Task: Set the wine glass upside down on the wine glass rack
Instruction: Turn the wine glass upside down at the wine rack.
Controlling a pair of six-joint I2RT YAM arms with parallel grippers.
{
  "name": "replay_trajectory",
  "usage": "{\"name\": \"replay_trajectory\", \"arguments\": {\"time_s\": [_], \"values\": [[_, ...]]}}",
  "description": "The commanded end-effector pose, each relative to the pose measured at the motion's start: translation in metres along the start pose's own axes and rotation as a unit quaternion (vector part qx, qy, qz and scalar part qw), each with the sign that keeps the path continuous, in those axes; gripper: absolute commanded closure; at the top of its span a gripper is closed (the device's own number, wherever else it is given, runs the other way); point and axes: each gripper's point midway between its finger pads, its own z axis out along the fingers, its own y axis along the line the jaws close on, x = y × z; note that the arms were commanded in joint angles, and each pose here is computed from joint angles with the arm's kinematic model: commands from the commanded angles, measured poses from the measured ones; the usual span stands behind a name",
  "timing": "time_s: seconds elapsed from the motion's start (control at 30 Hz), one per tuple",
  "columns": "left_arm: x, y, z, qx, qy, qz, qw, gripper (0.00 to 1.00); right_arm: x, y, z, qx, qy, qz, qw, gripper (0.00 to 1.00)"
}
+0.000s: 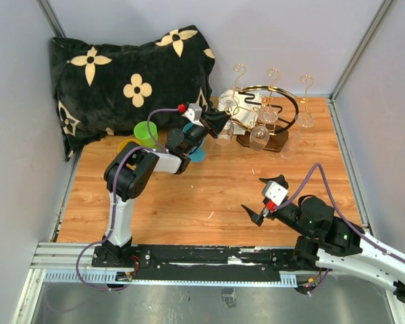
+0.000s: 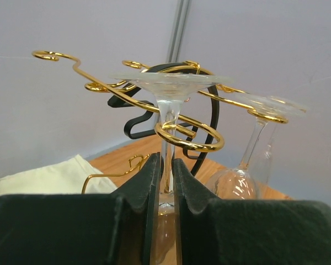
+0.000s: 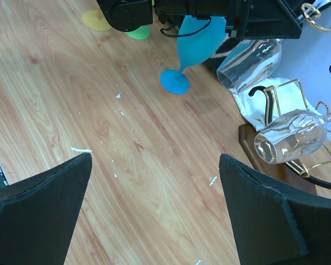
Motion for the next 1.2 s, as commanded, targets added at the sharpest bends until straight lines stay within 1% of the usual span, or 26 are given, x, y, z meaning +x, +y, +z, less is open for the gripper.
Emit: {"name": "replay_trajectory", "arguments": {"time_s": [0.0,0.17,0.43,0.6,0.83,1.1,1.17], "values": [[-0.016,0.006,0.009,-0.006,-0.023,0.016,1.000,0.84,0.001,0.001,0.001,-0.001,-0.004,0.007,1.000,0.02],[-0.011,0.008,0.011,-0.007,-0.011,0.014,1.000,0.81,0.002,0.001,0.001,-0.001,-0.003,0.007,1.000,0.02],[-0.008,0.009,0.010,-0.011,-0.009,0.013,1.000,0.68,0.001,0.001,0.000,0.000,-0.005,0.008,1.000,0.02],[-0.009,0.009,0.009,-0.012,-0.009,0.013,1.000,0.63,0.002,0.000,-0.001,0.001,-0.005,0.008,1.000,0.02],[-0.019,0.003,0.007,-0.004,-0.016,0.018,1.000,0.49,0.001,0.000,-0.002,0.003,-0.006,0.009,1.000,0.02],[-0.040,-0.008,0.000,0.001,-0.021,0.035,0.999,0.38,0.002,0.001,-0.003,0.000,-0.008,0.009,1.000,0.02],[-0.041,-0.010,-0.005,0.001,-0.016,0.038,0.999,0.33,0.002,0.001,-0.003,-0.001,-0.007,0.010,1.000,0.02]]}}
